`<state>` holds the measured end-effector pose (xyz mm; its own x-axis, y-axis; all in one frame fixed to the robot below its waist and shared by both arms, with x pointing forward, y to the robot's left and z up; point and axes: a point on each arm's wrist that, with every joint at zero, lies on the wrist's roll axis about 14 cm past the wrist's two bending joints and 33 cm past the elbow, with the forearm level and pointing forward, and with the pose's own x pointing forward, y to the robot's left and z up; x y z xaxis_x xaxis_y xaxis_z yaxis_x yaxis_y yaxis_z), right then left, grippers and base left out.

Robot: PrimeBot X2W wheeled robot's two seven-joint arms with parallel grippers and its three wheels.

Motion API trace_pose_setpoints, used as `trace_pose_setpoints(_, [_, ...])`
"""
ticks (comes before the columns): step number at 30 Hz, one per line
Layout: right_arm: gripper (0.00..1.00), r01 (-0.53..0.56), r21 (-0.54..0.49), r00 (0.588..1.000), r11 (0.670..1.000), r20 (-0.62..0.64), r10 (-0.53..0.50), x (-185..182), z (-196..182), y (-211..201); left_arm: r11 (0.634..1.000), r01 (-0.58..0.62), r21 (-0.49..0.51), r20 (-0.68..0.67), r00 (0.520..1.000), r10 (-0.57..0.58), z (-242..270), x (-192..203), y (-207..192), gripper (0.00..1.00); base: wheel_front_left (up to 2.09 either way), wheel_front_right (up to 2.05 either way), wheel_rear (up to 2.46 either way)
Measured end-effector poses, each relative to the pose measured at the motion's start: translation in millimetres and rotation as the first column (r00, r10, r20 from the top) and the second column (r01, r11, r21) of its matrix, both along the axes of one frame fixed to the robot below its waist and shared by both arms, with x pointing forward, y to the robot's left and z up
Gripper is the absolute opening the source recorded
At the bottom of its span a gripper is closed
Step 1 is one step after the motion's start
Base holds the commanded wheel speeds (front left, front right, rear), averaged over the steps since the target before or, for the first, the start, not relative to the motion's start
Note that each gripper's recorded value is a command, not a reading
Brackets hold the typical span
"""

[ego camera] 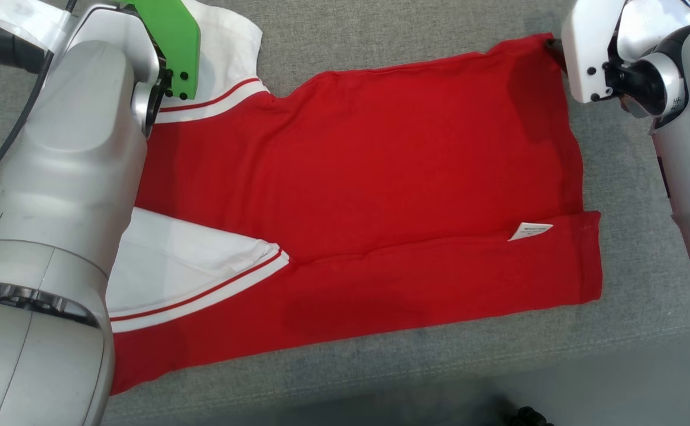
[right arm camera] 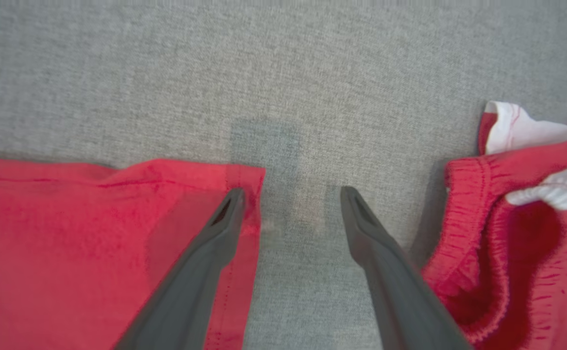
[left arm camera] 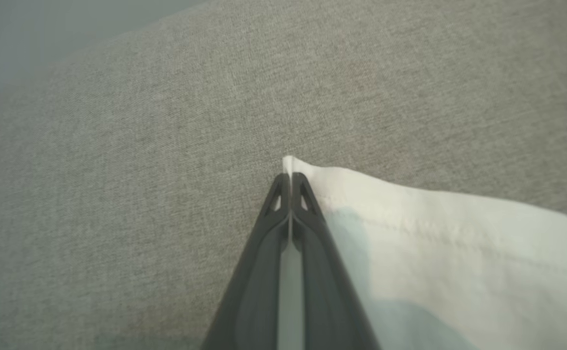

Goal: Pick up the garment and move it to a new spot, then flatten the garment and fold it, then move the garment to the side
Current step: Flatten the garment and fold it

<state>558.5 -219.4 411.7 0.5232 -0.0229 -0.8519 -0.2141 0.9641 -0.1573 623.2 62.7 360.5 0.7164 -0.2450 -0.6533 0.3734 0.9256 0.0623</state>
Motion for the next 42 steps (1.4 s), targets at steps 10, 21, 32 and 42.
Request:
trace_pose_setpoints(10, [0.98, -0.055, -0.015, 0.996, 0.998, -0.077, 0.054, 3, -19, 9, 1.0, -0.01, -0.006, -0.005, 1.0, 0.01, -6, 0, 5, 0.0, 0.0, 0.0, 0.0])
trace_pose_setpoints(21, [0.0, -0.086, 0.007, 0.993, 0.996, -0.081, 0.087, 5, -29, 17, 1.0, -0.023, -0.02, 0.002, 1.0, 0.023, -5, 3, 8, 0.0, 0.0, 0.0, 0.0])
trace_pose_setpoints(32, [0.0, -0.112, 0.06, 0.993, 0.992, -0.02, 0.113, -10, -12, 14, 0.986, -0.036, -0.16, 0.145, 0.988, 0.06, 37, 9, 3, 0.0, 0.0, 0.0, 0.0])
trace_pose_setpoints(42, [0.0, -0.173, 0.068, 0.98, 0.983, 0.113, 0.165, -19, 18, 21, 0.954, -0.039, -0.297, 0.315, 0.939, 0.136, 74, -9, 9, 0.0, 0.0, 0.0, 0.0])
